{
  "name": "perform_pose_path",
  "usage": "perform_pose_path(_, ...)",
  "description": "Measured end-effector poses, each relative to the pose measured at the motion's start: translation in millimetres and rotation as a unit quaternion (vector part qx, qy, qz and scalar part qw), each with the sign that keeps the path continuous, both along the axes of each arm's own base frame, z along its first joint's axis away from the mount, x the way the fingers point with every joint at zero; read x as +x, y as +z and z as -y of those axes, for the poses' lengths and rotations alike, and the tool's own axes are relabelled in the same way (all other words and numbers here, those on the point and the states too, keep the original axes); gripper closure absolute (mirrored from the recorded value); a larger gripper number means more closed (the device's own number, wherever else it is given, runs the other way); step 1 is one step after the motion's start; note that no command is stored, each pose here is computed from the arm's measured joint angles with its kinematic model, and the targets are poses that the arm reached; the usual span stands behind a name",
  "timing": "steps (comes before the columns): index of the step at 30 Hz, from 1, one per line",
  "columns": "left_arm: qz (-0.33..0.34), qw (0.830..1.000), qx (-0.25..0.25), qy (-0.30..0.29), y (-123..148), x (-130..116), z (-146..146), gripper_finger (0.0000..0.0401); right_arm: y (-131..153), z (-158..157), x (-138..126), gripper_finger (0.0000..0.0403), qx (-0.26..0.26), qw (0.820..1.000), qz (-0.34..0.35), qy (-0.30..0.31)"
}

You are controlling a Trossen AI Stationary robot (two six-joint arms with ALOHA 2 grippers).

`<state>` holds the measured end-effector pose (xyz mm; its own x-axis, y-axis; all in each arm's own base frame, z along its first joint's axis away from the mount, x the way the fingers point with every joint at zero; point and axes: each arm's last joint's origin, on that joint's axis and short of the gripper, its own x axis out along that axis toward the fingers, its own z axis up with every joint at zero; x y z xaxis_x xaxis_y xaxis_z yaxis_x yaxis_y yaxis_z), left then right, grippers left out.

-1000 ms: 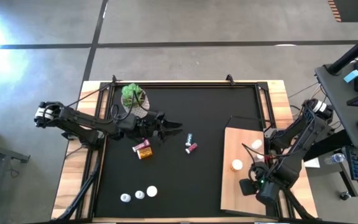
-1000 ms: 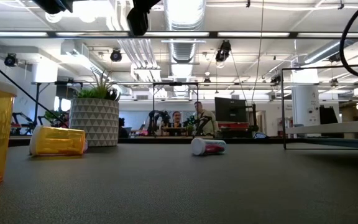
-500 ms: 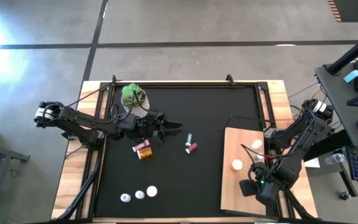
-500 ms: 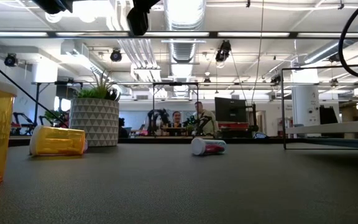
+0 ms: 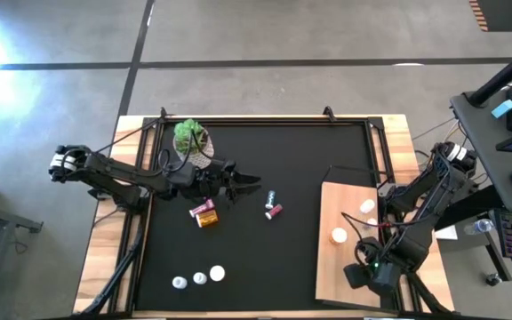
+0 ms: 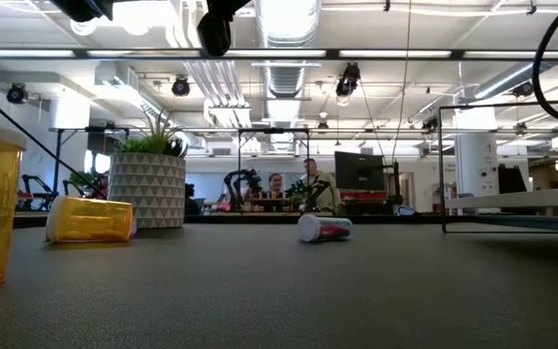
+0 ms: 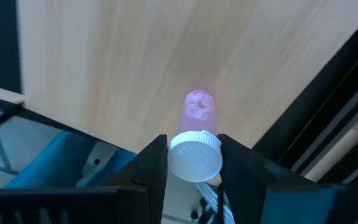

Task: Pick and place medicine bottles onto shelf by color
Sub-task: Put the bottom right pink table bottle on the shelf

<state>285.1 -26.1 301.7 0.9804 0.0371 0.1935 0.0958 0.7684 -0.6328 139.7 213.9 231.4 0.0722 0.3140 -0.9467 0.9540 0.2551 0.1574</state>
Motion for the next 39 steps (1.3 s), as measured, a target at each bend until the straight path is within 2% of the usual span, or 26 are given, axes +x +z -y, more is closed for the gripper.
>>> perform_pose_path(8,0.000,1.000,0.000,0.000,0,0,0,0.0217,-10,-15,-1,0.0282,0.021,0.997,-0.010,0.075)
perform_pose_path(20,-0.001,1.000,0.000,0.001,0,0,0,0.0217,-12,-16,-3,0.0282,0.010,0.991,0.005,0.133)
perform_pose_path(25,-0.004,1.000,0.000,0.001,-1,0,0,0.0217,-17,-12,-5,0.0282,-0.015,0.991,-0.007,0.136)
perform_pose_path(29,-0.022,1.000,0.002,0.001,-4,1,0,0.0217,-11,-15,-3,0.0282,-0.002,0.991,0.004,0.137)
perform_pose_path(39,-0.029,1.000,0.003,0.002,-6,1,0,0.0217,2,-16,-3,0.0282,-0.007,0.991,-0.006,0.131)
